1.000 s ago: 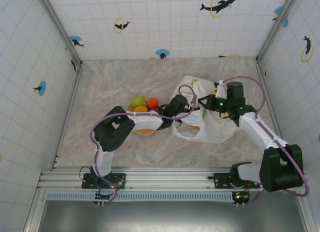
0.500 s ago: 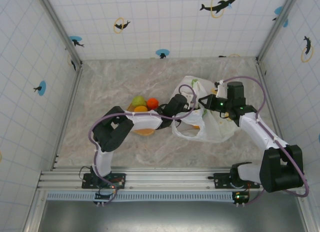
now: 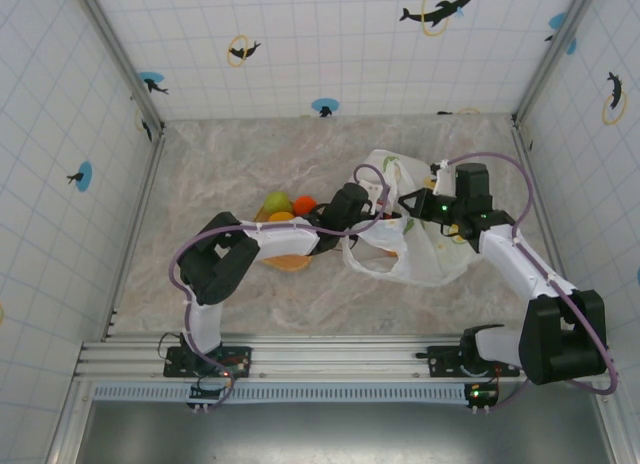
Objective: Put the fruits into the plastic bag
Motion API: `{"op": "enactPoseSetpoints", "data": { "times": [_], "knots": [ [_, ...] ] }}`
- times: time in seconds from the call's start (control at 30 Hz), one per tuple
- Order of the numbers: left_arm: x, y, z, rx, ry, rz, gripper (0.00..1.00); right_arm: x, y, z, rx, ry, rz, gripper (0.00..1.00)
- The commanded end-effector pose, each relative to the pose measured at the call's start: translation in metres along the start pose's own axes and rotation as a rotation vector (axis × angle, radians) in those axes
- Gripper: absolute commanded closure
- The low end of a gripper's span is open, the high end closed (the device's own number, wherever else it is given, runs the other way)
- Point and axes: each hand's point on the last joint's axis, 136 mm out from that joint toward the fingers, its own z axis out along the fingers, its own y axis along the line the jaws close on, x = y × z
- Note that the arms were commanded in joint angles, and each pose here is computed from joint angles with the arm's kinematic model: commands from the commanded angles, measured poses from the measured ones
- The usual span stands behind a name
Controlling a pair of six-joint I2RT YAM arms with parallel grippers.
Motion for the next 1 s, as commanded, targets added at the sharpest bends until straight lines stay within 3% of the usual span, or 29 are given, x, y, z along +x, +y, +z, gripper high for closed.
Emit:
{"op": "enactPoseSetpoints", "data": {
  "times": [0.0, 0.23, 0.53, 0.8, 0.97],
  "knots": [
    [-0.007, -0.008, -0.017, 0.014, -0.006, 0.039, 0.03, -0.006, 0.002, -0.007, 0.001, -0.022, -0.029, 1.00],
    [0.017, 0.001, -0.055, -0.025, 0.083, 0.119, 0.09, -0.007, -0.012, -0.014, 0.047, -0.034, -0.034, 1.00],
    [0.035, 0.019, -0.120, -0.098, 0.126, 0.175, 0.10, -0.003, -0.021, -0.014, 0.065, -0.027, -0.034, 1.00],
    [0.023, 0.026, -0.180, -0.128, 0.059, 0.158, 0.10, -0.005, -0.020, -0.014, 0.065, -0.032, -0.040, 1.00],
    [0.002, 0.073, -0.234, -0.365, -0.090, 0.037, 0.09, -0.004, -0.021, -0.013, 0.057, -0.032, -0.038, 1.00]
  ]
}}
